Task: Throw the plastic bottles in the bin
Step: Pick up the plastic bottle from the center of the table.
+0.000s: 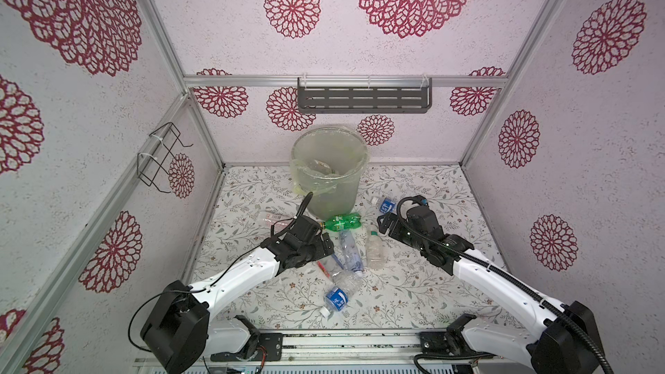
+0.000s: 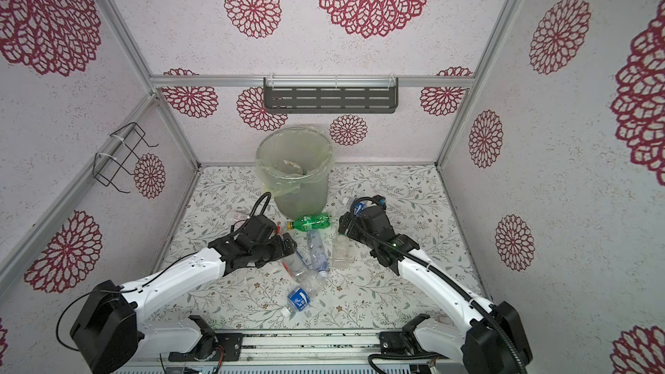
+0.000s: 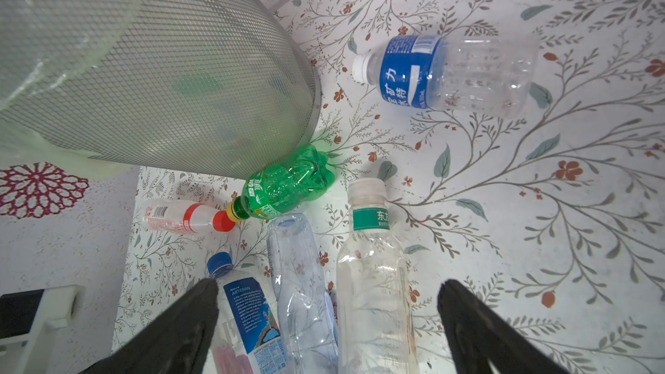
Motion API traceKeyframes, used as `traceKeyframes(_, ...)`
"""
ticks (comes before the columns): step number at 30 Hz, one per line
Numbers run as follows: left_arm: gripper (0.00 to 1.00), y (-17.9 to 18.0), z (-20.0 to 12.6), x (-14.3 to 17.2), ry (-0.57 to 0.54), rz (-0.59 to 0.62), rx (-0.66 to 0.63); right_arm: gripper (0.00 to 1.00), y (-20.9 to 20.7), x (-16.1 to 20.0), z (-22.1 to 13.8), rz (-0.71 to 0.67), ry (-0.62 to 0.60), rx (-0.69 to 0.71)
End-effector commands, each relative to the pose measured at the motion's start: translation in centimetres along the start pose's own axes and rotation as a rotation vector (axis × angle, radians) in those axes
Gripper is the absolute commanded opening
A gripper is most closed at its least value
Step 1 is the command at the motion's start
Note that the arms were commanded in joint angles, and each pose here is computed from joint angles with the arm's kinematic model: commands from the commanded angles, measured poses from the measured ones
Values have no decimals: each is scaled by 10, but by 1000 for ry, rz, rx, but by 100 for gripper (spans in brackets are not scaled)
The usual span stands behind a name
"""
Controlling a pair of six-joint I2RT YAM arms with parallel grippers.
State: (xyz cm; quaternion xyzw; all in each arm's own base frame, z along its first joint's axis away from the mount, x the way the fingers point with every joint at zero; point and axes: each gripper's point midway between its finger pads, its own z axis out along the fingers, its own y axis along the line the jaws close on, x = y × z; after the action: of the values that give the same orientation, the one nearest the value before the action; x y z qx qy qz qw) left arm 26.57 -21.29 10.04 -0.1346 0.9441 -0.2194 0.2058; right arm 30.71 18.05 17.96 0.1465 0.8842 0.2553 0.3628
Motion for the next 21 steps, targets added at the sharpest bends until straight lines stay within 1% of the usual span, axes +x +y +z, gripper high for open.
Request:
traceKeyframes(1, 97, -7, 3, -6, -37, -48, -11, 99, 3, -11, -9, 34, -49, -11)
traceKeyframes(5, 97, -2, 13, 0, -23, -59, -52, 99, -2, -10, -11, 41, -55, -1)
traceKeyframes(7, 97, 1, 15, 1, -38, -70, -66, 99, -3, -10, -12, 46, -60, 0)
traceKeyframes(11, 97, 3, 19, 0, -67, -98, -52, 99, -6, -9, -13, 51, -64, 4)
traceKeyframes(16, 98, 5, 29, 2, -57, -94, -72, 99, -10, -8, -14, 55, -66, 12)
traceKeyframes(21, 100, 4, 36, 3, -62, -112, -57, 99, -12, -6, -15, 63, -66, 14)
